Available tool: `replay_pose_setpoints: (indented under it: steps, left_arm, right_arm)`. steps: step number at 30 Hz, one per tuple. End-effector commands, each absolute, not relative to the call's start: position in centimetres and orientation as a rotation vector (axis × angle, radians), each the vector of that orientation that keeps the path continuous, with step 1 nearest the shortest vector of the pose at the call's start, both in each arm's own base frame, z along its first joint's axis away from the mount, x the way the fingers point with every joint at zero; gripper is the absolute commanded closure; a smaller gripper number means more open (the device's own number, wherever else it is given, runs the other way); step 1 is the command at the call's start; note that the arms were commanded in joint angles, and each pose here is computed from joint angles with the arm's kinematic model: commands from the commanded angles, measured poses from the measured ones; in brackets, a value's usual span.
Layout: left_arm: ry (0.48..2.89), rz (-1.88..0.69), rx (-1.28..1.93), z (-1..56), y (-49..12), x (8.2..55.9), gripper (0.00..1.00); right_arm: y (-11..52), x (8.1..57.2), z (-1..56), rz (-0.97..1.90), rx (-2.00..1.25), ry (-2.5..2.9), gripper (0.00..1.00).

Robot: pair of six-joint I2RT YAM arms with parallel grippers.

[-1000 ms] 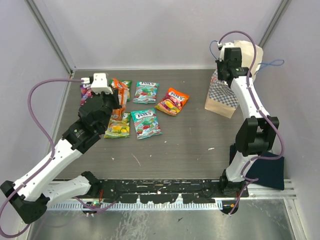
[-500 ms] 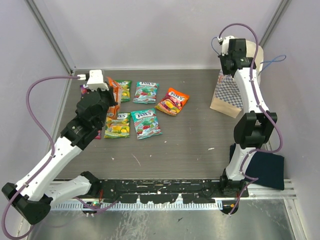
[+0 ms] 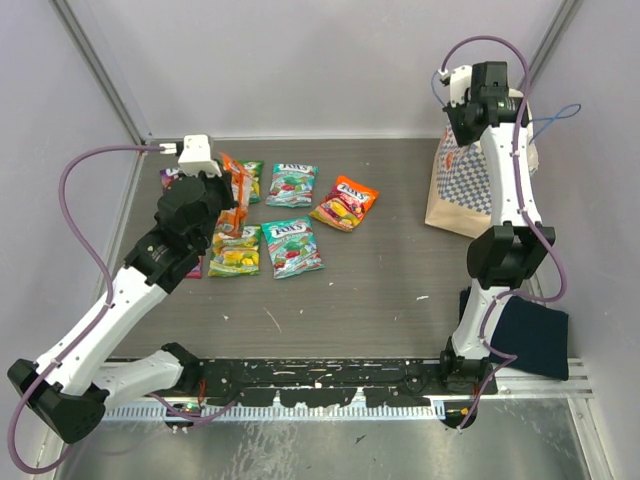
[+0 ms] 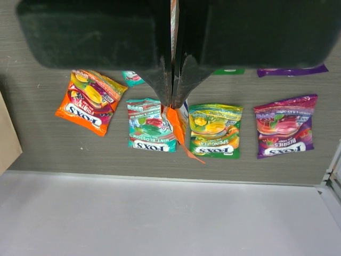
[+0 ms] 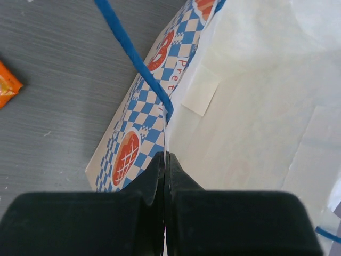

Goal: Take the snacks out of the paper bag

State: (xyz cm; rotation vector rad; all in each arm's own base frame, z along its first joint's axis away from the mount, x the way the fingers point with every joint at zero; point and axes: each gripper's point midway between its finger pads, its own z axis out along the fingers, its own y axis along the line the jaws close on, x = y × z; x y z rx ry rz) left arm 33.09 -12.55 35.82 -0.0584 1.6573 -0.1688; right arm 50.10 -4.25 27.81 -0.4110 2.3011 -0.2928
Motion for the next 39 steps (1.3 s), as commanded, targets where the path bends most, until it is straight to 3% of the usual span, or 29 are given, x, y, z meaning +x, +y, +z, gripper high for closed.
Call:
replay_pose_setpoints:
  steps: [1, 16, 26, 29, 30, 31, 35, 39]
  left_arm:
    - [1.541, -0.245, -0.103, 40.9, -12.6, 33.0, 1.00]
    - [1.543, -0.233, -0.103, 41.7, -12.8, 33.6, 1.00]
    - [1.557, -0.195, -0.069, 42.6, -13.3, 34.7, 1.00]
    - [1.549, -0.198, -0.072, 42.8, -13.2, 34.8, 1.00]
    - [1.553, -0.196, -0.070, 42.6, -13.2, 34.8, 1.00]
    - [1.554, -0.196, -0.071, 42.4, -13.2, 34.8, 1.00]
    - [1.554, -0.207, -0.087, 41.8, -13.0, 34.7, 1.00]
    - [1.546, -0.217, -0.102, 41.8, -12.6, 34.1, 1.00]
  right_arm:
    - [-1.9, 47.6, 27.5, -0.165, -0.591, 2.338, 0.99]
    - [-2.3, 47.1, 25.3, -0.193, -1.096, 2.187, 0.99]
    - [-8.3, 49.8, 26.7, -0.352, -0.976, 2.100, 0.98]
    - [-9.2, 50.6, 28.7, -0.441, -0.850, 2.058, 0.66]
    - [-9.0, 50.6, 29.3, -0.461, -0.841, 2.040, 0.25]
    - [-8.8, 50.5, 30.0, -0.483, -0.823, 2.018, 0.03]
    - [-7.3, 49.9, 34.6, -0.571, -0.664, 1.865, 0.00]
    - [-7.5, 46.9, 41.1, -0.595, -0.275, 1.684, 0.00]
